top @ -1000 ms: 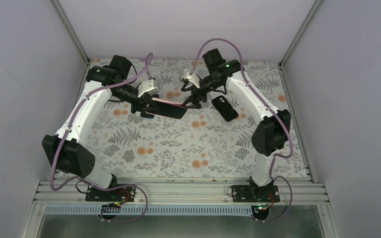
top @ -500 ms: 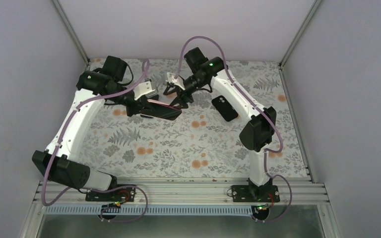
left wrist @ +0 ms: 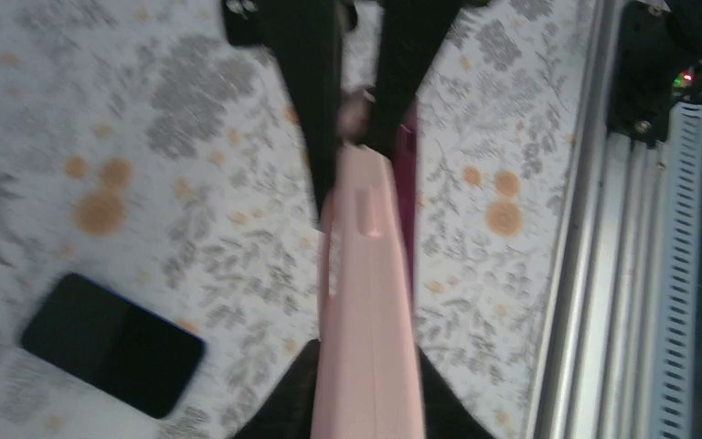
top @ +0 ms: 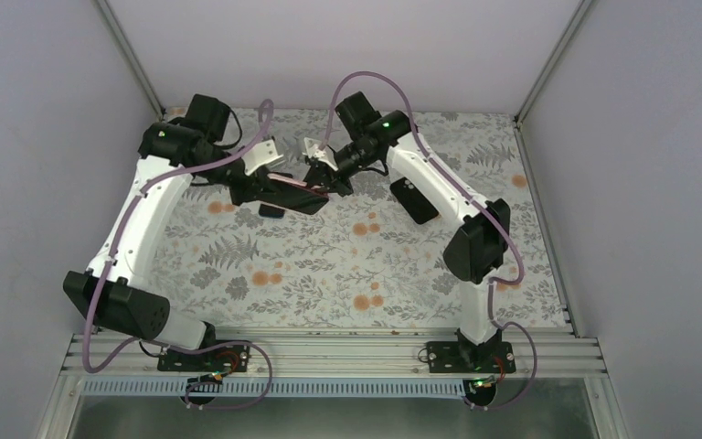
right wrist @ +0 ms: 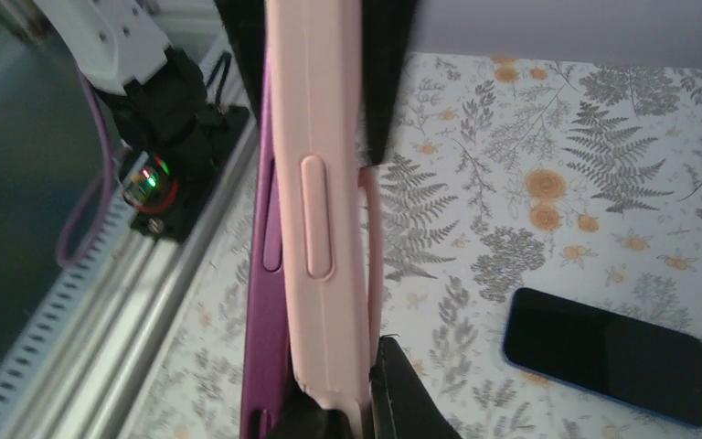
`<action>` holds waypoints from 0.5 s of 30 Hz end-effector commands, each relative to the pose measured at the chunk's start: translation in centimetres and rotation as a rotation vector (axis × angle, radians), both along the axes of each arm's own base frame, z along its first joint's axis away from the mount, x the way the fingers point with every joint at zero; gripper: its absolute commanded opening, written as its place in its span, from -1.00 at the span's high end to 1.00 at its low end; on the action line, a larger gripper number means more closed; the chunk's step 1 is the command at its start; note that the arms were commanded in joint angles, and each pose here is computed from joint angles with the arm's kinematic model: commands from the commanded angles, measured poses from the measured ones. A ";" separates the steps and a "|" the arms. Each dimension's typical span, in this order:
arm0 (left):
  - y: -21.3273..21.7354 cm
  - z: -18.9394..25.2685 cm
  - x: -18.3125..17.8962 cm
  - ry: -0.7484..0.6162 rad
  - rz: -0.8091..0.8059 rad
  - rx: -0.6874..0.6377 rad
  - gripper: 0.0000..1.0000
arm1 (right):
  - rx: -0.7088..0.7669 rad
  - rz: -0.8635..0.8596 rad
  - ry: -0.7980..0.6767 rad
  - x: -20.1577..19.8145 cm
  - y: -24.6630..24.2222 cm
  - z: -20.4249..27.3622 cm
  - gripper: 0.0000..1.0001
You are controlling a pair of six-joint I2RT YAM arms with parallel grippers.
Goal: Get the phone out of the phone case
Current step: Remove the phone case from the phone.
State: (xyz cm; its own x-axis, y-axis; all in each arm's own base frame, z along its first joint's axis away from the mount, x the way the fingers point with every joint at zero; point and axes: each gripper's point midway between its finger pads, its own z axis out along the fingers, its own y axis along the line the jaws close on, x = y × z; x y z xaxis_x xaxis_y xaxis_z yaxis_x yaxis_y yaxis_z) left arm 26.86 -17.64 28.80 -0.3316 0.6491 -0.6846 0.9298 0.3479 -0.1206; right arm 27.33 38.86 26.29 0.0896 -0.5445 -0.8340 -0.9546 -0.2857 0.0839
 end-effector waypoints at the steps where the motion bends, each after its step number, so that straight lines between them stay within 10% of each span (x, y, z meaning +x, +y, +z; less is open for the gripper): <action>1: -0.8 10.8 7.0 -0.482 0.045 -0.142 0.33 | 0.103 0.102 0.242 -7.1 0.9 4.5 0.93; 6: 1.7 11.8 4.9 -0.558 0.118 -0.041 -0.89 | 0.098 -0.269 0.238 2.5 -1.8 4.1 0.93; 15: 7.5 17.7 6.0 -0.977 0.553 -0.066 -1.00 | 0.097 -0.965 0.236 15.8 -7.0 5.0 0.93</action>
